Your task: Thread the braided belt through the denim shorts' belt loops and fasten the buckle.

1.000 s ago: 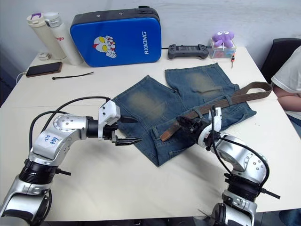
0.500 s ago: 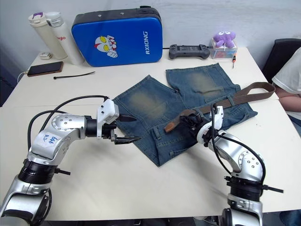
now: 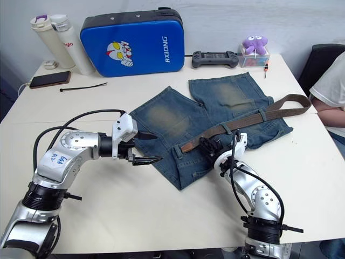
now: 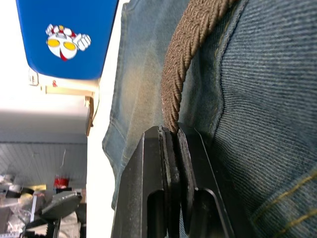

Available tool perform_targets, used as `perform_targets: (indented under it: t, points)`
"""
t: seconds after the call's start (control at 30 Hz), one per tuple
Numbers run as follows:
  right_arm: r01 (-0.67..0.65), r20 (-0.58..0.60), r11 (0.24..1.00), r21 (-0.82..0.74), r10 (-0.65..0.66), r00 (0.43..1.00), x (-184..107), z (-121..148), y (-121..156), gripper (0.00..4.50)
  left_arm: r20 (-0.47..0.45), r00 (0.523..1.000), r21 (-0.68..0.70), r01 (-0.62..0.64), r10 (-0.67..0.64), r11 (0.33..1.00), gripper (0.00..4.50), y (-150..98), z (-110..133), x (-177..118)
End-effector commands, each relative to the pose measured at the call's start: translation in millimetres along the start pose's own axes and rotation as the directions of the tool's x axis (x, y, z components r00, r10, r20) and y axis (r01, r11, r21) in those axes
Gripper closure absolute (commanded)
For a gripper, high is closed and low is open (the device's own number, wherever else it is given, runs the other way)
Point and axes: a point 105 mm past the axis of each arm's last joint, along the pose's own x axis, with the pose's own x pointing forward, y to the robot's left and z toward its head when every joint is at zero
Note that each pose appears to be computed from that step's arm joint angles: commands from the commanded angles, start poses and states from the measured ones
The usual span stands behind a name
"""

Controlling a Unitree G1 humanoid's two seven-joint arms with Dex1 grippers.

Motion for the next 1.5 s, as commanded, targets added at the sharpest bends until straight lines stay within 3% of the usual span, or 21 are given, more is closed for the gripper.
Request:
perform_targets:
  t: [0.03,0.43,0.7,0.83,0.93,1.07,1.17,1.23,1.3,1.37,1.43,1.5]
  points:
    - [-0.036,-0.030,0.999,-0.003,0.036,0.999,4,-15,7,4.47,0.011,1.000,0.049,0.008,-0.008,0.999,0.00,-2,11,-3]
    - [-0.098,-0.305,0.970,-0.222,0.027,0.952,10,-76,19,4.47,0.001,1.000,0.043,0.010,-0.010,0.999,0.00,-3,10,-5]
    - [-0.090,-0.418,0.951,-0.297,-0.044,0.907,15,-102,10,4.47,-0.010,1.000,0.038,0.017,-0.016,0.999,0.00,-5,9,-7]
    - [-0.106,-0.417,0.939,-0.326,-0.043,0.908,14,-98,13,4.47,-0.016,1.000,0.037,0.023,-0.022,0.999,0.00,-6,9,-7]
    - [-0.139,-0.390,0.948,-0.288,0.017,0.921,9,-85,24,3.45,-0.027,0.999,0.029,0.032,-0.031,0.999,0.00,-6,6,-8]
    - [-0.210,-0.400,0.922,-0.325,0.067,0.914,-6,-71,43,1.61,-0.036,0.999,0.002,0.036,-0.036,0.999,0.00,-7,2,-10]
    - [-0.265,-0.435,0.832,-0.488,0.032,0.900,-23,-57,56,0.02,-0.028,0.999,-0.046,0.041,-0.042,0.998,0.00,-9,0,-15]
    - [-0.319,-0.461,0.762,-0.564,0.030,0.887,-33,-50,68,0.02,-0.017,0.999,-0.111,0.040,-0.042,0.993,0.00,-12,-1,-17]
    - [-0.388,-0.518,0.629,-0.674,-0.028,0.855,-47,-48,71,0.02,0.031,0.999,-0.218,-0.017,0.024,0.976,0.00,-10,2,-17]
    - [-0.428,-0.534,0.492,-0.758,-0.093,0.840,-55,-43,71,0.02,0.048,0.998,-0.388,-0.014,0.035,0.922,0.00,-14,1,-19]
    - [-0.521,-0.568,0.345,-0.781,-0.046,0.822,-62,-40,85,0.02,-0.026,1.000,-0.531,-0.016,0.003,0.847,0.00,-25,-8,-19]
    - [-0.548,-0.576,0.232,-0.803,-0.068,0.815,-67,-29,88,0.02,-0.009,0.997,-0.671,0.055,-0.082,0.739,0.00,-34,-11,-20]
